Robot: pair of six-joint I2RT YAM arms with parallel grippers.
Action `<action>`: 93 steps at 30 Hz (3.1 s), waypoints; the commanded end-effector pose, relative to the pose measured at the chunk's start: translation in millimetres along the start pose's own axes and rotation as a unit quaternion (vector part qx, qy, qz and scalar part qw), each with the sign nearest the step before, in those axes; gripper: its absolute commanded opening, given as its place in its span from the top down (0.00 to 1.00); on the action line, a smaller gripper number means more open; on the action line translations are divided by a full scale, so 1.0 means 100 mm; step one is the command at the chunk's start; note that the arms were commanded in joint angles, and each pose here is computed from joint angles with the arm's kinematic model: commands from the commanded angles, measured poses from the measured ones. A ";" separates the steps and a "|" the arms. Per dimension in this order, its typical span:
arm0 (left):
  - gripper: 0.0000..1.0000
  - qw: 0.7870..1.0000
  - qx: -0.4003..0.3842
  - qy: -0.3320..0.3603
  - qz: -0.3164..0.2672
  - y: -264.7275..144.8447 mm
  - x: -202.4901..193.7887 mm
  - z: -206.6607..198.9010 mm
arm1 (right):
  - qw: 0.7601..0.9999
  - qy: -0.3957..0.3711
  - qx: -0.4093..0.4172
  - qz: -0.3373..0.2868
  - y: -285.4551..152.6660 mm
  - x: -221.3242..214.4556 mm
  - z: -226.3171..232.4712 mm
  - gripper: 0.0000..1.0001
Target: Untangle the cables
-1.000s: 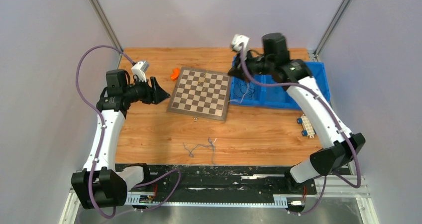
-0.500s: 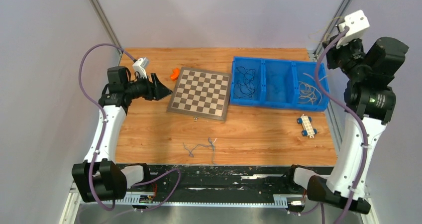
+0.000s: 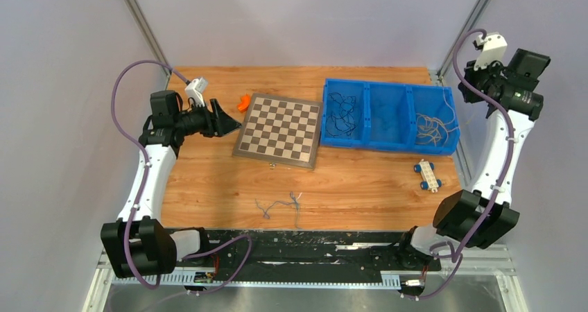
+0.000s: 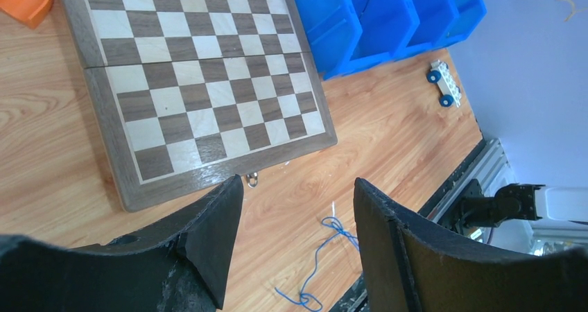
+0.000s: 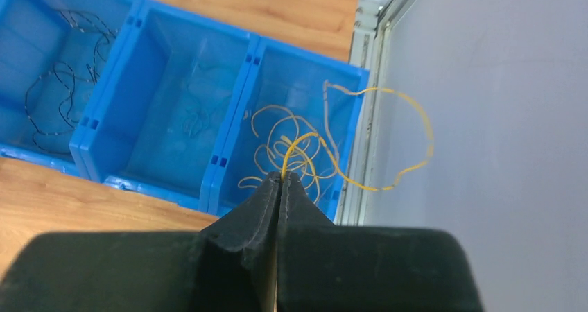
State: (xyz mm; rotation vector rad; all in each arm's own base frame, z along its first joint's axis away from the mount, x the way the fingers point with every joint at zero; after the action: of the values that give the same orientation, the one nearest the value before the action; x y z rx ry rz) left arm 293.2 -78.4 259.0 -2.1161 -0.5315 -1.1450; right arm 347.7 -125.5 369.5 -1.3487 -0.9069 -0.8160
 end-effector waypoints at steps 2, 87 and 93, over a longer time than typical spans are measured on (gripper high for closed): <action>0.32 1.000 -0.001 0.008 -0.011 0.01 0.04 0.03 | 1.000 -0.007 -0.002 0.013 0.33 -0.21 -0.15 1.00; 0.12 0.986 0.146 0.036 0.068 -0.42 -0.92 0.23 | 0.804 -0.286 0.428 0.298 0.21 -3.23 4.46 0.46; 0.13 0.987 0.141 0.041 0.064 -0.40 -0.88 0.24 | 0.820 -0.274 0.439 0.243 0.18 -2.79 4.26 1.00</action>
State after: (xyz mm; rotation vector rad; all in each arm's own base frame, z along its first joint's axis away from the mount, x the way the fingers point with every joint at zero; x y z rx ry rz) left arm 226.0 -38.4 175.8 -1.8465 -0.4315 -0.9663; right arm 187.2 297.1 66.6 -0.9446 -0.9969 0.5656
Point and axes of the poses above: each gripper's point midway between its finger pads, its own y axis out along the fingers, its own z axis along the line the jaws close on, x = y × z, the point moved 4 cm from there along -y, back along the fingers, and after that the axes turned 12 degrees about y, right-handed, at the moved point
